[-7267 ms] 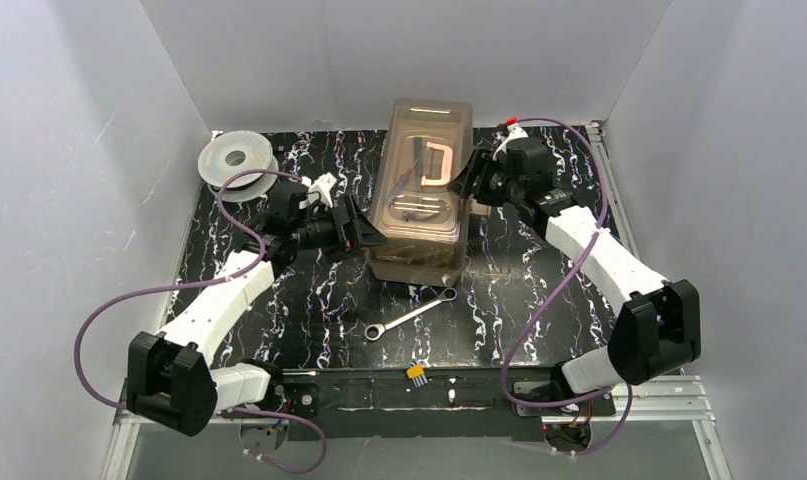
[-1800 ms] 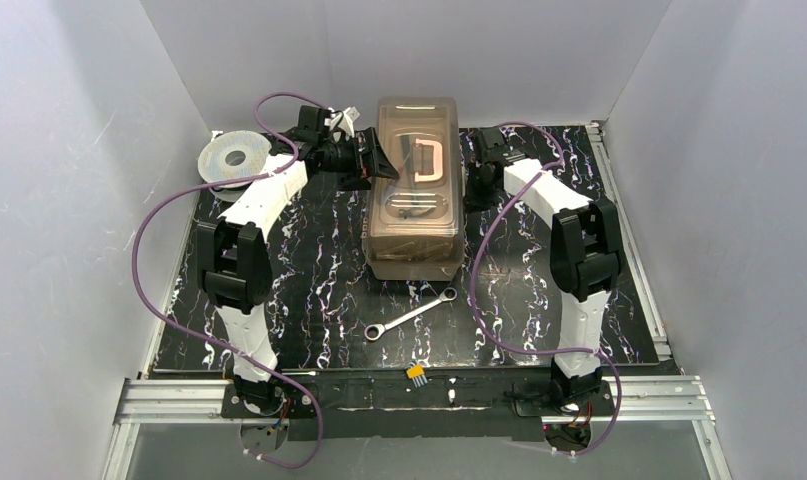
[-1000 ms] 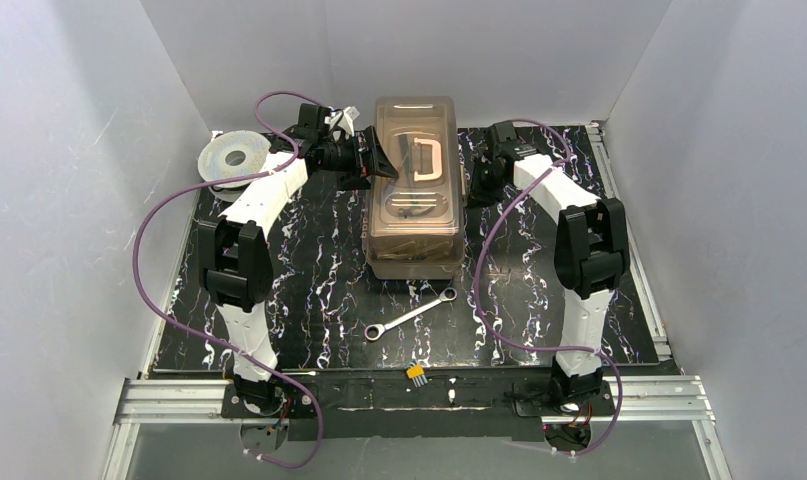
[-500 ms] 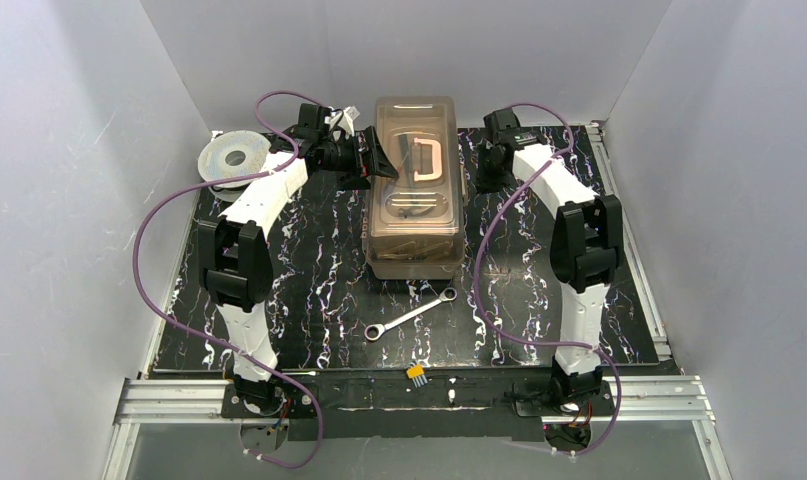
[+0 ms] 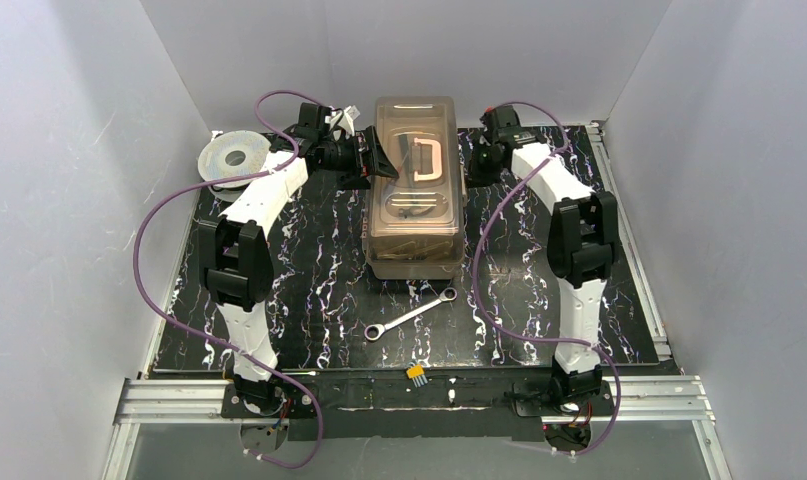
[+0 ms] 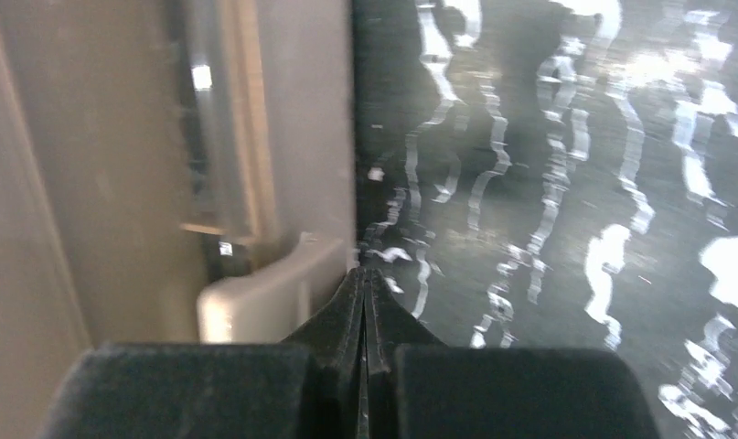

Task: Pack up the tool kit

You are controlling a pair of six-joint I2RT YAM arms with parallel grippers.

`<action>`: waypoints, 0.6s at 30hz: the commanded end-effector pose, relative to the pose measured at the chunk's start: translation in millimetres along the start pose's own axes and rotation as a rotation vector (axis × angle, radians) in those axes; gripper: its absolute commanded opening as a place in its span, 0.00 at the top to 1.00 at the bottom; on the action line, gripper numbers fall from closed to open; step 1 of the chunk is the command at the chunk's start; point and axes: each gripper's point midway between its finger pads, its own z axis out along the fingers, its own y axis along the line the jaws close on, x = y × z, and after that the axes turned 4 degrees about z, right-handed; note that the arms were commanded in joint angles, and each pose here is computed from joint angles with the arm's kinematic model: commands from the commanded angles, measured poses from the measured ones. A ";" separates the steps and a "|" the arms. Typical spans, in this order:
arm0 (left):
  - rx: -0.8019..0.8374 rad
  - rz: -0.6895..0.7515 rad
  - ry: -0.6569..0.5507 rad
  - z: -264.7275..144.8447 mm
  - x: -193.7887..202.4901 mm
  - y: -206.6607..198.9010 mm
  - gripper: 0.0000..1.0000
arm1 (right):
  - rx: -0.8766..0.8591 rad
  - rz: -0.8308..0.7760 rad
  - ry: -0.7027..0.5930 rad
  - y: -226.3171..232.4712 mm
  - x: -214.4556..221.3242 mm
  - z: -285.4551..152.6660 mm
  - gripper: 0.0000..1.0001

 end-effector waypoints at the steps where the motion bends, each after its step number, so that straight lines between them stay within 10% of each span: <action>1: -0.101 -0.007 0.131 30.5 39.2 34.4 0.02 | -0.326 -0.050 0.042 83.0 8.2 4.9 0.99; 9: -0.091 -0.039 0.170 42.2 48.4 42.0 0.02 | -0.421 -0.053 0.042 106.8 22.0 -2.0 0.99; 18: -0.114 0.034 0.111 19.8 34.4 29.0 0.02 | -0.279 0.028 -0.040 33.1 5.0 -31.0 0.99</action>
